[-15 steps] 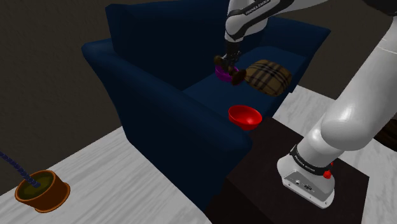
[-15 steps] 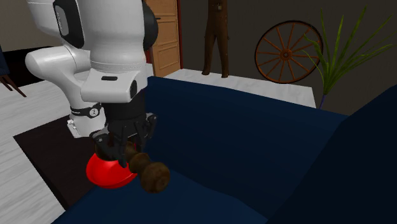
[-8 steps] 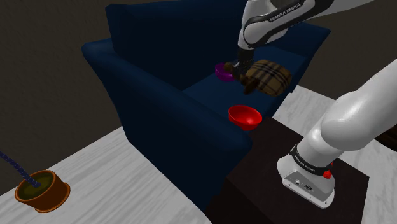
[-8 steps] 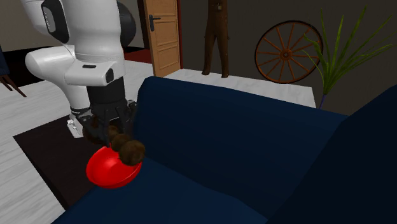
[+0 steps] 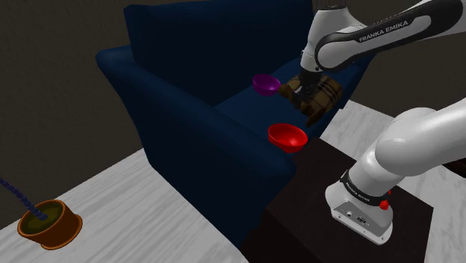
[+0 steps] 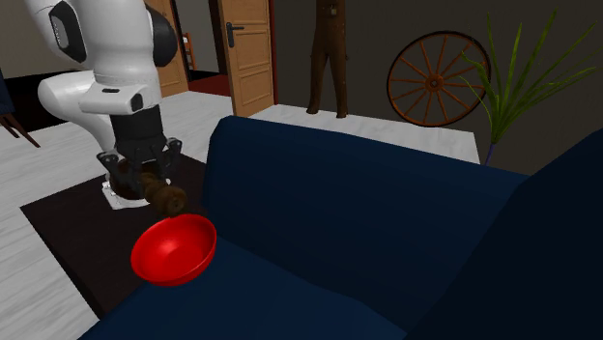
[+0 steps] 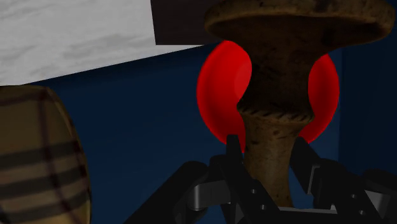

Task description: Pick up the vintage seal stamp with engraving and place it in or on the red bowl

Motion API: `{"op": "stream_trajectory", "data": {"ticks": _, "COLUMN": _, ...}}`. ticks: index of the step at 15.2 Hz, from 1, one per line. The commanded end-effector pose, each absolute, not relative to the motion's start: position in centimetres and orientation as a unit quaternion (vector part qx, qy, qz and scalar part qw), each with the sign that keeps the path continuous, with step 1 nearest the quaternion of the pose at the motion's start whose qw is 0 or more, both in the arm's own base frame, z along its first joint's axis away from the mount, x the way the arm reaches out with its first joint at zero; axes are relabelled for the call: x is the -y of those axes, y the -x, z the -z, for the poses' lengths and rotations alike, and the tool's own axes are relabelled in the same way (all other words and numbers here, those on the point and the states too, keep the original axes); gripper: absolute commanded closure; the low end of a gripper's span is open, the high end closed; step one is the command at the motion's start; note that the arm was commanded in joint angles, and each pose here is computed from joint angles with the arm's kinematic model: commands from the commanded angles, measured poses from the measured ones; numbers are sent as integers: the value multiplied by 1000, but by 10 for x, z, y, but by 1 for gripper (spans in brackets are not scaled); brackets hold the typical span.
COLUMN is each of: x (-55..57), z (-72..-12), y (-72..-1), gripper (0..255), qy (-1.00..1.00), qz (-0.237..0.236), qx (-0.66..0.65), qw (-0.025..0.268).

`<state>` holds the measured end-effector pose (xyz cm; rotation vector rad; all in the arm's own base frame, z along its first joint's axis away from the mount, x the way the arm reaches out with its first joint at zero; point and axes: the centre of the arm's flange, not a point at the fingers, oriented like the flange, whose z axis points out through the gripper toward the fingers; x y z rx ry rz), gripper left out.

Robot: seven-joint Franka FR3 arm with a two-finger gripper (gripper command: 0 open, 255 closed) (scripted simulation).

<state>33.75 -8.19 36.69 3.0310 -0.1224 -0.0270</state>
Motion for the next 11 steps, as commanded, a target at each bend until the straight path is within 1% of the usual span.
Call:
{"op": "stream_trajectory", "data": {"ticks": 1, "x": 78, "z": -361, "y": -322, "gripper": 255, "qy": -998, "qz": 8, "qx": 40, "qw": 54}}
{"op": "stream_trajectory", "data": {"ticks": 11, "x": 78, "z": -308, "y": -322, "gripper": 255, "qy": -998, "qz": 8, "qx": 40, "qw": 54}}
